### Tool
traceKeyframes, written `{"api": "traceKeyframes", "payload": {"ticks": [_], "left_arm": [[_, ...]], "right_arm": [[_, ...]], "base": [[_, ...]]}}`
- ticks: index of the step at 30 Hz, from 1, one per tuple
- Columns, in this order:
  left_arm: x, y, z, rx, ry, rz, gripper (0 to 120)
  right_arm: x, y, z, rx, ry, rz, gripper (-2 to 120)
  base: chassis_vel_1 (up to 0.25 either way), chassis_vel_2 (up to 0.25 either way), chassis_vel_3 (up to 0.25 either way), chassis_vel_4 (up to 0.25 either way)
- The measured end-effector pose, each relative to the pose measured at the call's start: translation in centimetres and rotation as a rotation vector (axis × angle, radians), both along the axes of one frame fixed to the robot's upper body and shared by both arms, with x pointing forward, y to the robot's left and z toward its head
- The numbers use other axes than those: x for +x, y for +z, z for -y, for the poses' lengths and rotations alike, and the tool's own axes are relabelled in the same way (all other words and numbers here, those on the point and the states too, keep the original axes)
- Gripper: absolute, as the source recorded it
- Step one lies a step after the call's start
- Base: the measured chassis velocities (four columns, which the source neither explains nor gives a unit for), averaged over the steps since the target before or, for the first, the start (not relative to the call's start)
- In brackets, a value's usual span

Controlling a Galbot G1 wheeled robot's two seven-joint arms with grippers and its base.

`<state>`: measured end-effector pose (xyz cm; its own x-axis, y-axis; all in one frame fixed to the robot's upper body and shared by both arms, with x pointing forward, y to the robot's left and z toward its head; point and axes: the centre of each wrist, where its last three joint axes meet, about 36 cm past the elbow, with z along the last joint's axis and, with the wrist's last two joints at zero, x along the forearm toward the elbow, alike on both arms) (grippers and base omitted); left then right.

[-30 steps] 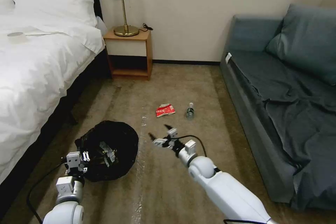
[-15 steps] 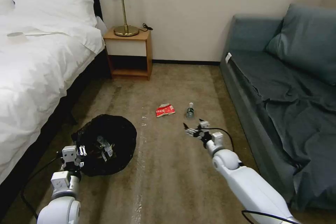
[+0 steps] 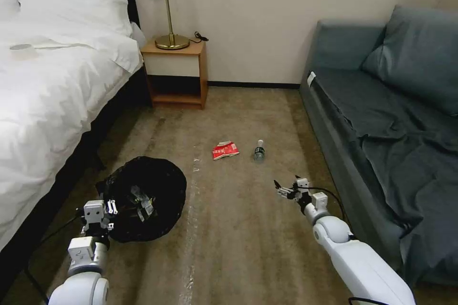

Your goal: Pick up the trash bin, then pick up the garbage on the floor and place it into the trash bin.

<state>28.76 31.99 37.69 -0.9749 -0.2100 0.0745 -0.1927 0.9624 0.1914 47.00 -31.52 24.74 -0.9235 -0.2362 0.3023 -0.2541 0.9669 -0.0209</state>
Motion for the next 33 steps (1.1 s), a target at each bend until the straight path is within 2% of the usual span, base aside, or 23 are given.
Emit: {"api": "traceKeyframes", "payload": {"ticks": [7, 15, 27, 33], "left_arm": [[-0.2, 0.1, 0.3, 0.001, 0.000, 0.009, 4], [-0.2, -0.3, 1.6, -0.004, -0.014, 0.016, 4], [-0.3, -0.4, 1.5, 0.002, -0.014, 0.018, 4], [-0.4, -0.5, 0.8, 0.013, -0.009, 0.017, 4]], "right_arm": [[-0.6, 0.2, 0.5, -0.006, 0.000, 0.002, 100], [-1.9, 0.2, 1.4, -0.009, 0.012, -0.002, 100], [-2.4, -0.2, 1.2, 0.001, 0.028, -0.004, 100], [-2.2, -0.6, 0.8, 0.009, 0.034, -0.007, 100]], "base": [[0.000, 0.000, 0.000, 0.000], [0.000, 0.000, 0.000, 0.000], [0.000, 0.000, 0.000, 0.000], [-0.009, 0.005, 0.008, -0.008]]}}
